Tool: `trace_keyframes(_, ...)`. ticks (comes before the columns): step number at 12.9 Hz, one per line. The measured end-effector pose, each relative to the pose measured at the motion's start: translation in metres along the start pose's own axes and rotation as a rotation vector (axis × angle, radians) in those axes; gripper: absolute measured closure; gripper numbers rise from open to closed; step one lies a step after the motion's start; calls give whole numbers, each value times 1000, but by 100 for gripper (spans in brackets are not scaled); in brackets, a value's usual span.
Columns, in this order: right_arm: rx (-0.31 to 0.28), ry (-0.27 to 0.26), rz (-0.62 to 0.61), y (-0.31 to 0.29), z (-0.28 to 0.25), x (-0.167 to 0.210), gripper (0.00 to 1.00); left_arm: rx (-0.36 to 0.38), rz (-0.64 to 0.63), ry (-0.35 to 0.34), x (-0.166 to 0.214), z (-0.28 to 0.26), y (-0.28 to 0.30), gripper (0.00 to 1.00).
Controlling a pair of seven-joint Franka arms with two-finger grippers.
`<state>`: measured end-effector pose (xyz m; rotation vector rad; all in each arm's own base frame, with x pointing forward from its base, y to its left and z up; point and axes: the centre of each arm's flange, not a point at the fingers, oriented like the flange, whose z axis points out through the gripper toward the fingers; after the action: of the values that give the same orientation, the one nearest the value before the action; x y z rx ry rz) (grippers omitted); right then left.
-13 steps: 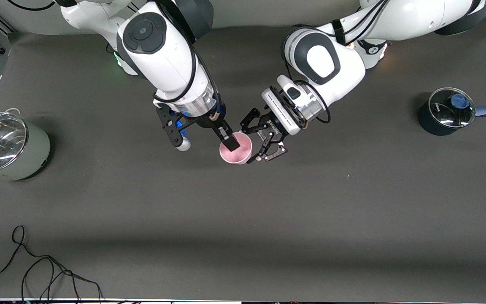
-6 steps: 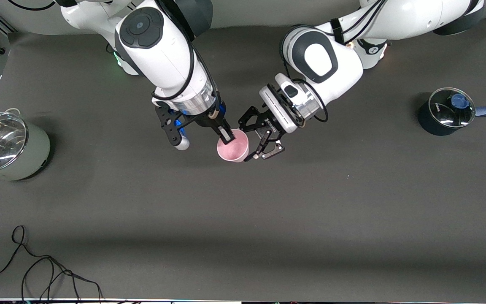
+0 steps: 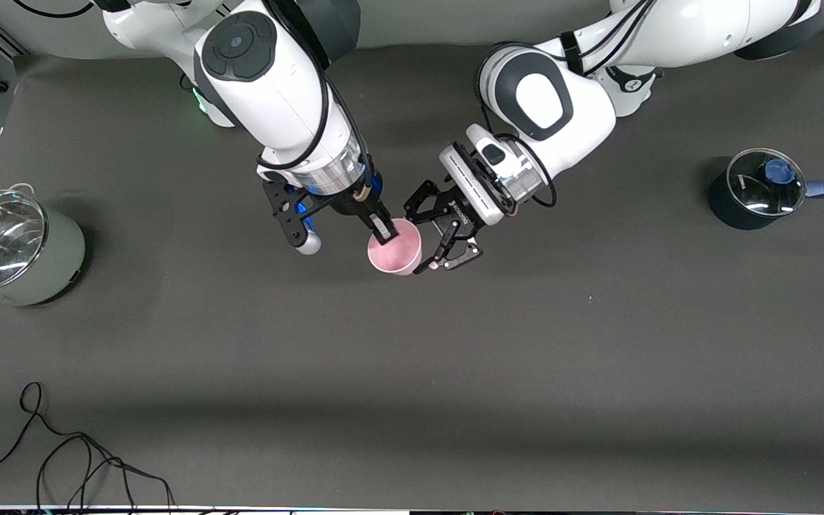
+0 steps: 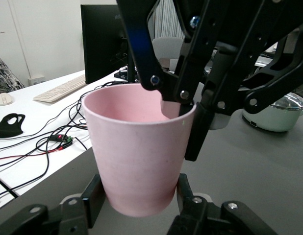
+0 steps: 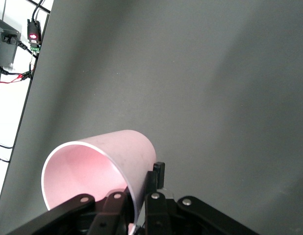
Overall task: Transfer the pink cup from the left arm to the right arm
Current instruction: 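Close the right gripper on the pink cup's rim, then carry the cup away with the right gripper while the left gripper opens and withdraws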
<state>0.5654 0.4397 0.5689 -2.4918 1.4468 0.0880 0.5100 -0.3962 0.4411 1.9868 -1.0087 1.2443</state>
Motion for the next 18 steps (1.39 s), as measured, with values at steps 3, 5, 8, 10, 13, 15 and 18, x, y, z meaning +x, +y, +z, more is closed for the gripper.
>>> trace_keyframes(3,-25,19,-103,2,-18,30,96,12,-12,-4,-2,-2,-7,13)
trace_keyframes(5,-45,25,-159,7,-37,59,96,13,-13,-5,-3,-1,-8,6)
trace_keyframes(8,-91,22,-295,18,-56,92,96,16,-23,-7,-4,-2,-9,3)
trace_keyframes(10,-177,-2,-453,33,-64,126,96,35,-70,-14,-9,-3,-20,1)
trace_keyframes(13,-262,-47,-593,61,-86,212,96,101,-161,-14,-18,-18,-63,0)
trace_keyframes(15,-280,-80,-684,89,-98,281,96,136,-203,-2,-26,-30,-95,0)
trace_keyframes(18,-317,-116,-741,126,-86,355,96,143,-260,-1,-55,-40,-132,0)
